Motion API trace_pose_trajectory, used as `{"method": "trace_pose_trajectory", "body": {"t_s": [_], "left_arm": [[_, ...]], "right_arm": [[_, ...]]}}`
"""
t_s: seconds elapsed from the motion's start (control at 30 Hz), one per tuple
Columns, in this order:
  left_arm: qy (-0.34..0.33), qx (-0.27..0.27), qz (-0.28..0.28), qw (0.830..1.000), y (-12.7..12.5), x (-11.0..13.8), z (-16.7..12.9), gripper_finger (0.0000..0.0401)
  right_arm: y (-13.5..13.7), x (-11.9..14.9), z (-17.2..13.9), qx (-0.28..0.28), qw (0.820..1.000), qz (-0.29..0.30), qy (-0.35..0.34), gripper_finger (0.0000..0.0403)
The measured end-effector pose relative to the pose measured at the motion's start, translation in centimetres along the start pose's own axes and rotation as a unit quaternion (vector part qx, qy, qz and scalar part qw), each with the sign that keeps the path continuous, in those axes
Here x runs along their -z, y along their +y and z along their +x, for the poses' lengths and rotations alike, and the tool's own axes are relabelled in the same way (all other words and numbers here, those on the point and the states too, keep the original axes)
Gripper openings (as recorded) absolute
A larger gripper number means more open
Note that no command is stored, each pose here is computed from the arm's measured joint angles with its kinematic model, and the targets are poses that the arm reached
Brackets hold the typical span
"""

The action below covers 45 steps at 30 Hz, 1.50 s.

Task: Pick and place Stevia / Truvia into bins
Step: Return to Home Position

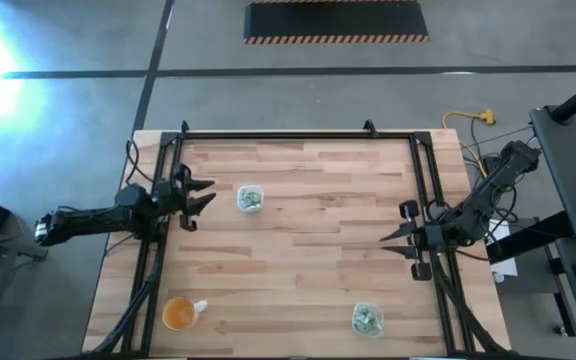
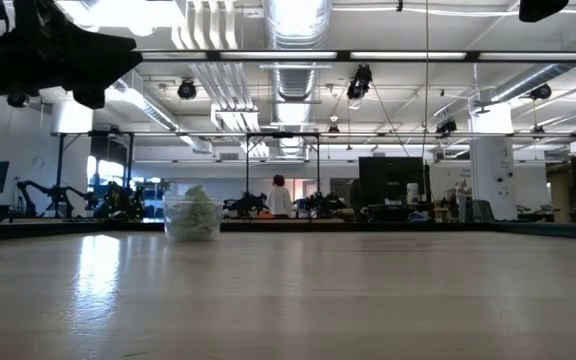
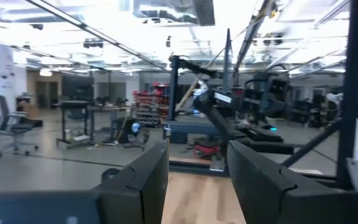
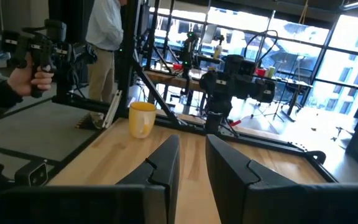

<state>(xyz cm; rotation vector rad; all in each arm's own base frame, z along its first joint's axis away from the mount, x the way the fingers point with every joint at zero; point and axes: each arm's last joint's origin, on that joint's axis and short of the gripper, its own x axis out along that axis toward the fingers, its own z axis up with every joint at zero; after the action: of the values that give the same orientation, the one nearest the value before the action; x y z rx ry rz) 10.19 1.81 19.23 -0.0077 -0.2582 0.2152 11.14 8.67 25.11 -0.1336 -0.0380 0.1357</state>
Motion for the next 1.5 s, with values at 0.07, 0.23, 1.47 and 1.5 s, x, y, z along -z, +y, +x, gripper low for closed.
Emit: {"method": "trace_pose_trajectory", "body": {"t_s": [0.07,0.23,1.47,1.5], "left_arm": [[0.003,0.01,-0.002,1.0,-0.2,0.0,0.0,0.0148],[0.017,0.028,-0.001,0.999,-0.6,0.3,0.1,0.0148],[0.055,-0.009,0.052,0.997,-0.4,1.1,0.0,0.0148],[0.055,-0.009,0.053,0.997,-0.4,1.1,0.0,0.0148]], "right_arm": [[0.0,0.0,0.0,0.0,1.0,0.0,0.0,0.0068],[0.0,0.1,0.0,0.0,1.0,0.002,0.001,0.0068],[-5.2,3.6,-1.2,-0.101,0.995,-0.004,0.025,0.0068],[-5.4,3.7,-1.3,-0.097,0.995,-0.007,0.029,0.0068]]}}
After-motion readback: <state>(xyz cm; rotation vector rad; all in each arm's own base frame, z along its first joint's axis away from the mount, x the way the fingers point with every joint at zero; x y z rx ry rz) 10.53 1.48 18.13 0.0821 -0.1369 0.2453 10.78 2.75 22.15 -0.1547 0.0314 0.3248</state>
